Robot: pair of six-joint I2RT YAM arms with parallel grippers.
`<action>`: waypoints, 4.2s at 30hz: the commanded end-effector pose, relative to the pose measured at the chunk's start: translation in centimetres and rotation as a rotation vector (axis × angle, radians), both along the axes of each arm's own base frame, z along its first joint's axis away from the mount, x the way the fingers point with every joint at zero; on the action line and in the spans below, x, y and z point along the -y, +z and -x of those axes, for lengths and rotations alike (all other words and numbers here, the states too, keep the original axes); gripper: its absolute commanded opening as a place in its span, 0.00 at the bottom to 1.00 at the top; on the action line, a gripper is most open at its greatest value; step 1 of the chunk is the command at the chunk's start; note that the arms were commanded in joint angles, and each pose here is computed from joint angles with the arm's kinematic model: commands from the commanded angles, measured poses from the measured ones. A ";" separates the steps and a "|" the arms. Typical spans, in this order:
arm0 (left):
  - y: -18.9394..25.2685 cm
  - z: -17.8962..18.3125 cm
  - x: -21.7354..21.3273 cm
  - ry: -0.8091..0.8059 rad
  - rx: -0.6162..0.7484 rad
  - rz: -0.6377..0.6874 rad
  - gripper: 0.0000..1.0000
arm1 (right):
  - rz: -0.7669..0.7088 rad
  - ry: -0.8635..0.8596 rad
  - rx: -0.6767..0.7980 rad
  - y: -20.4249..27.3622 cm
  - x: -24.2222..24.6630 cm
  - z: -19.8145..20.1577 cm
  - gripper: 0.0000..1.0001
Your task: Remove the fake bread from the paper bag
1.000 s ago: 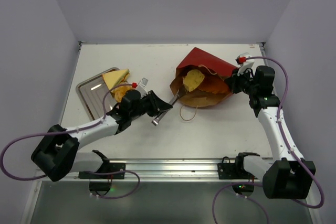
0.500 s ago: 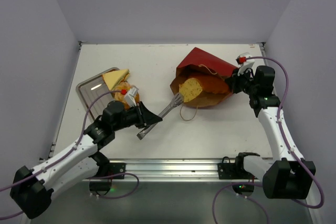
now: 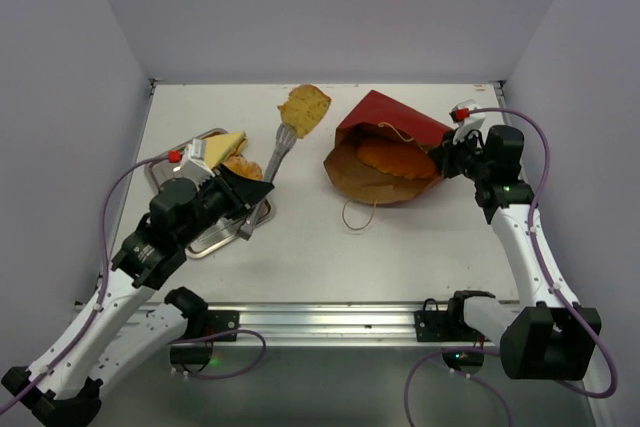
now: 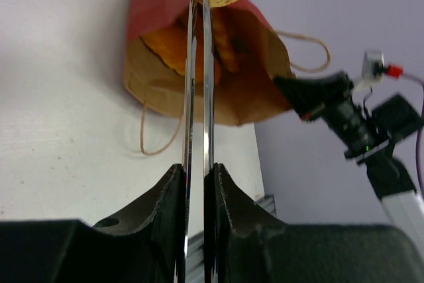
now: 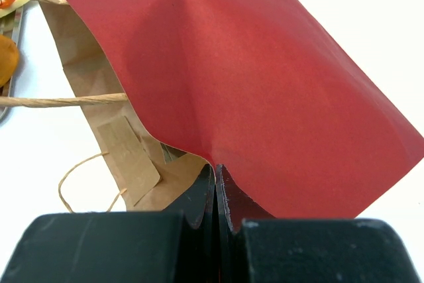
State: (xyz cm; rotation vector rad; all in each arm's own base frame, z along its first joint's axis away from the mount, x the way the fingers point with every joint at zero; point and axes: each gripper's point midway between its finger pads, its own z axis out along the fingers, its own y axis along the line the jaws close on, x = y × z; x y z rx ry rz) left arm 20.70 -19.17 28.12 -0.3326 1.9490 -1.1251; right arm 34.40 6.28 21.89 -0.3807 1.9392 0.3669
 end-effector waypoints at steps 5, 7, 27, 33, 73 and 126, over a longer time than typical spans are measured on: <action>1.9 -5.9 -6.7 0.451 -0.084 0.153 0.00 | -0.030 0.023 0.075 2.3 -0.5 0.2 0.00; 1.8 -7.0 -8.2 0.560 -0.111 0.190 0.00 | -0.036 0.027 0.078 2.5 -0.6 0.3 0.00; -4.7 -8.8 -18.2 1.050 -0.341 0.213 0.00 | -0.051 0.043 0.094 3.2 -1.0 0.7 0.00; -6.8 -9.0 -20.0 1.059 -0.391 0.227 0.00 | -0.048 0.044 0.093 3.1 -0.9 0.6 0.00; -14.3 -8.2 -18.8 0.967 -0.542 0.238 0.38 | -0.042 0.041 0.089 2.8 -0.8 0.5 0.00; -8.5 4.1 7.9 -0.492 -0.047 -0.068 0.01 | 0.157 0.231 0.052 -0.4 -1.0 2.1 0.02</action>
